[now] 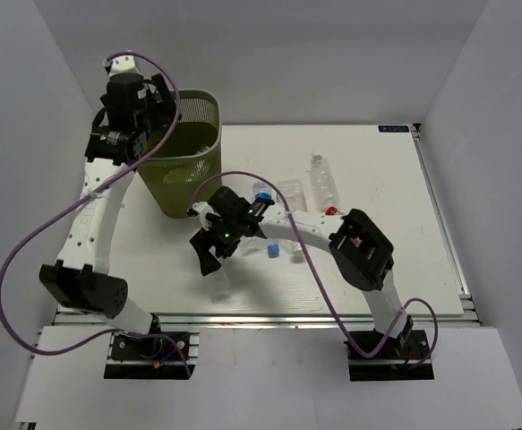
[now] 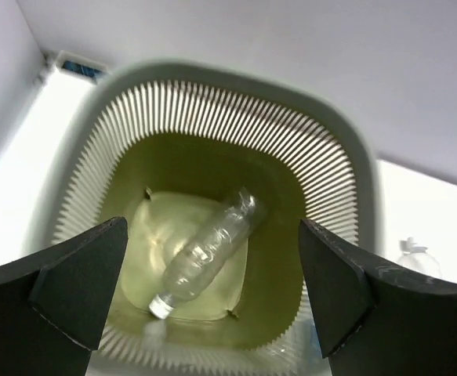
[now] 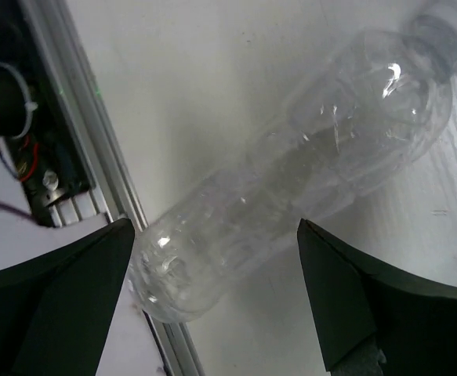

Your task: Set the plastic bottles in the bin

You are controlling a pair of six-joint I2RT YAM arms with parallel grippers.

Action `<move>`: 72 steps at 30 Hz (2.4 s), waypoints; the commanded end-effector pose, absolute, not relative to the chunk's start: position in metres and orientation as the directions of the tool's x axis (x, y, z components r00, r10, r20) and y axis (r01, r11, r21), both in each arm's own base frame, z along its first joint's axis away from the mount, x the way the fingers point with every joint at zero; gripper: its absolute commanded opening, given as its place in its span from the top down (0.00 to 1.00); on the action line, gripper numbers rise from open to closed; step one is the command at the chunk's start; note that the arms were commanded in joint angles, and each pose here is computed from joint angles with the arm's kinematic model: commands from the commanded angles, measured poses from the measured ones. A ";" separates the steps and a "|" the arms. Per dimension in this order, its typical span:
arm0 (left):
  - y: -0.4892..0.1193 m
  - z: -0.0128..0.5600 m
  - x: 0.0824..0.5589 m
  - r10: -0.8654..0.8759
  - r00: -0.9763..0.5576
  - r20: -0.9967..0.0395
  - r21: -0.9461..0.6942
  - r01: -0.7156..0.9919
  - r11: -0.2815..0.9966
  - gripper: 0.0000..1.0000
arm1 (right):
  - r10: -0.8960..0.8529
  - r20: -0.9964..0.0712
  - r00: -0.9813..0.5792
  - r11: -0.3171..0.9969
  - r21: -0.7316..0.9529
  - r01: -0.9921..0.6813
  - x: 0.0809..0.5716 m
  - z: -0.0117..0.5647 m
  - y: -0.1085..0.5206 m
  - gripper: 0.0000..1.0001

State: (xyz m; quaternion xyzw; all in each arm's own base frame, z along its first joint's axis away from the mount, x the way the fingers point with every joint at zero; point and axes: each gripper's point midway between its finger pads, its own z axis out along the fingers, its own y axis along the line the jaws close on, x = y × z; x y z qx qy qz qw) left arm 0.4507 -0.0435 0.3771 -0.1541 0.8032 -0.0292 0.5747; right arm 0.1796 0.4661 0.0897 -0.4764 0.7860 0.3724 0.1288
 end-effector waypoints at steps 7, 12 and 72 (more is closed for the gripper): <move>-0.049 0.460 0.293 -0.242 -0.202 -0.949 -0.254 0.039 0.966 0.01 | -0.613 -0.589 -0.527 0.515 0.208 -0.832 0.213 0.052 0.497 0.10; -0.062 0.388 0.239 -0.324 -0.374 -0.869 -0.367 0.048 0.929 0.01 | -0.661 -0.567 -0.491 0.531 0.109 -0.840 0.212 0.023 0.487 0.10; -0.159 0.179 0.264 -0.244 -0.732 -0.636 -0.551 0.209 0.808 0.04 | 0.069 -0.963 0.261 0.631 -0.160 -0.759 0.420 0.475 0.450 0.10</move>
